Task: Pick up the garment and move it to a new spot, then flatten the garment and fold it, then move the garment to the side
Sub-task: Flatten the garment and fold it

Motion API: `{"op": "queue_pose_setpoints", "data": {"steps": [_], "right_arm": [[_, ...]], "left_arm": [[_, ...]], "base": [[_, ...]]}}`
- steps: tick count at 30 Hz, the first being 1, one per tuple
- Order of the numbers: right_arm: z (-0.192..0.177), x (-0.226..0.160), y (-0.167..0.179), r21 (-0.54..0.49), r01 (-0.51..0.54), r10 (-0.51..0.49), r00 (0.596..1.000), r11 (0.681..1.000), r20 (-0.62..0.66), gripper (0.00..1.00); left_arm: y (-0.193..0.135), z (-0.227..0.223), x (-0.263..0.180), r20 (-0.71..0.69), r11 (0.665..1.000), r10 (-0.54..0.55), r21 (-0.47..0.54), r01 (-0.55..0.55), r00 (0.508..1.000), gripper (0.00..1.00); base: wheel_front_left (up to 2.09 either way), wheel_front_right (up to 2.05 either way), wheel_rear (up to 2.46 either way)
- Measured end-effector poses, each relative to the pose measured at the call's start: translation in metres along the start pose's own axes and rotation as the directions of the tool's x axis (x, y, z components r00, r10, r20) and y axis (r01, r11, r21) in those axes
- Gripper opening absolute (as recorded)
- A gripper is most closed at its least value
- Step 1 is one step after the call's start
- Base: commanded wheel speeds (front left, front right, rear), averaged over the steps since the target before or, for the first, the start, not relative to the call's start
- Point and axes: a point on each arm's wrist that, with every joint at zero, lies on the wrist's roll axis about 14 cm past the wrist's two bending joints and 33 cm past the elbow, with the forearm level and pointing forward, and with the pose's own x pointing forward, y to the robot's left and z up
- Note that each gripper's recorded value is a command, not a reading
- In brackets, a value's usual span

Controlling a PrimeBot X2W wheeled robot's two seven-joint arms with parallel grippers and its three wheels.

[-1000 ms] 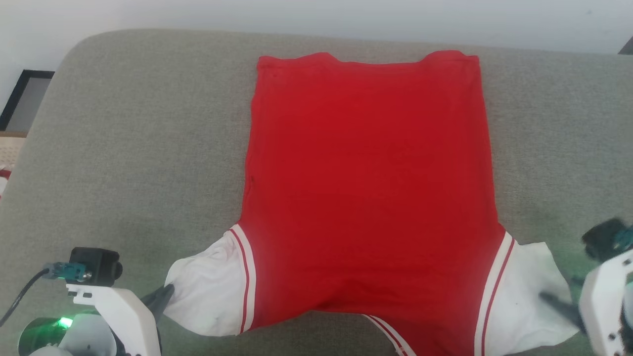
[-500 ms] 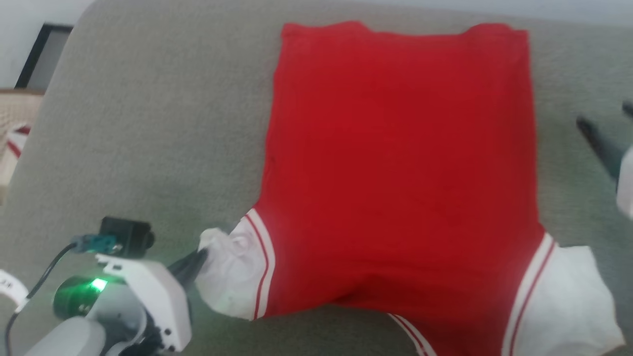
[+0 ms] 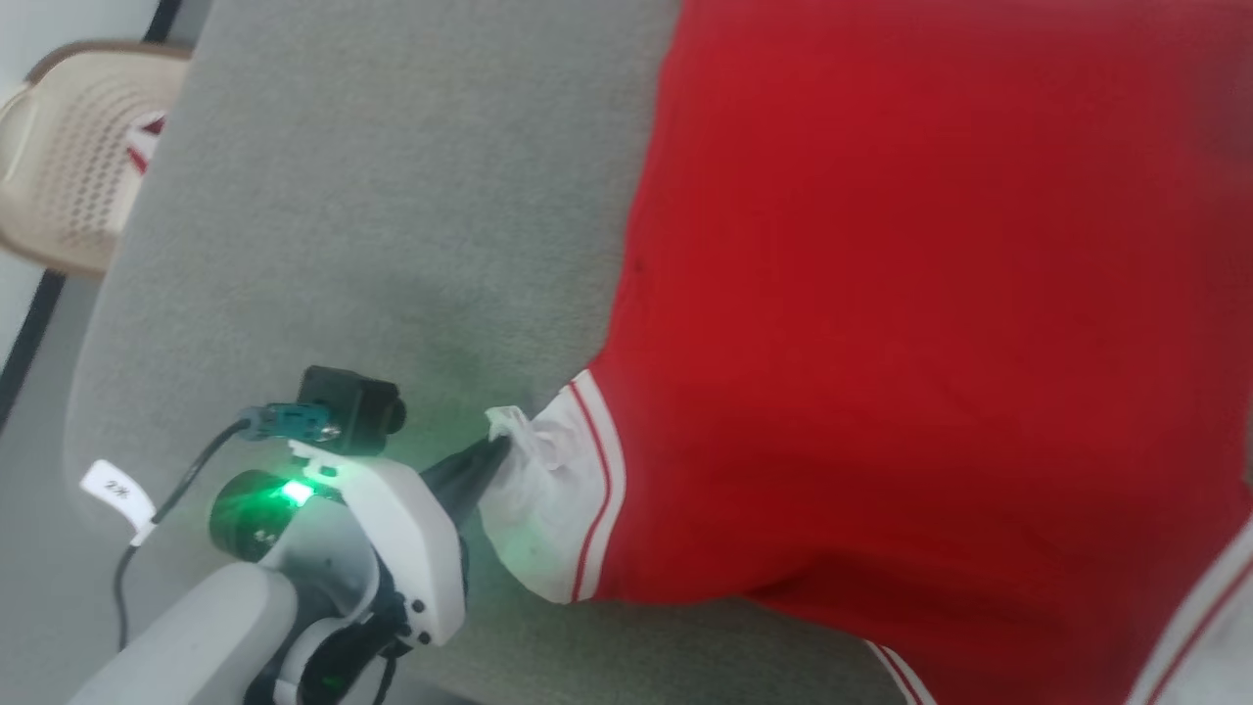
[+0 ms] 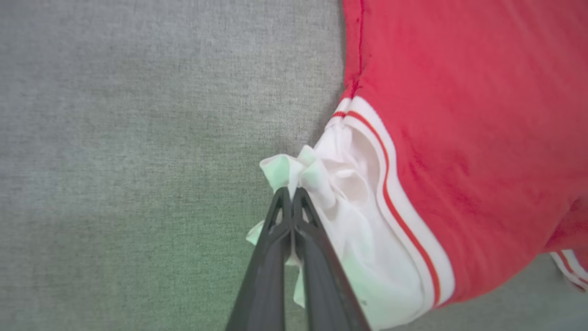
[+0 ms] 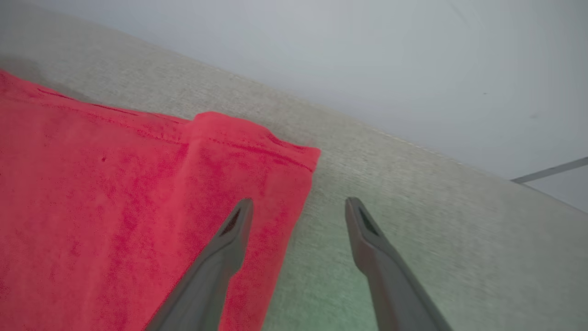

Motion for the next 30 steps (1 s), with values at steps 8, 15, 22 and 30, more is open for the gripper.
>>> {"op": "queue_pose_setpoints", "data": {"steps": [8,15,22,30], "right_arm": [[-0.041,0.037,0.005,0.058,0.019,-0.002,0.960,0.998,-0.280,1.00],[-0.049,0.036,0.015,-0.012,0.006,-0.010,0.925,1.000,-0.380,0.00],[-0.051,0.018,0.011,-0.094,-0.003,-0.033,0.924,0.996,-0.380,0.00],[-0.061,-0.031,0.002,-0.139,-0.055,0.003,0.936,0.989,-0.351,0.00]], "left_arm": [[0.009,-0.014,0.003,-0.034,0.999,0.028,-0.031,-0.029,0.999,0.00],[0.015,-0.013,0.004,-0.030,0.998,0.043,-0.037,-0.044,0.999,0.00],[0.016,-0.004,0.004,-0.004,0.999,0.038,-0.029,-0.038,0.999,0.00],[0.015,0.010,0.002,0.027,1.000,0.025,-0.005,-0.025,0.999,0.00]], "base": [[0.00,0.00,0.00],[0.00,0.00,0.00],[0.00,0.00,0.00],[0.00,0.00,0.00]]}}
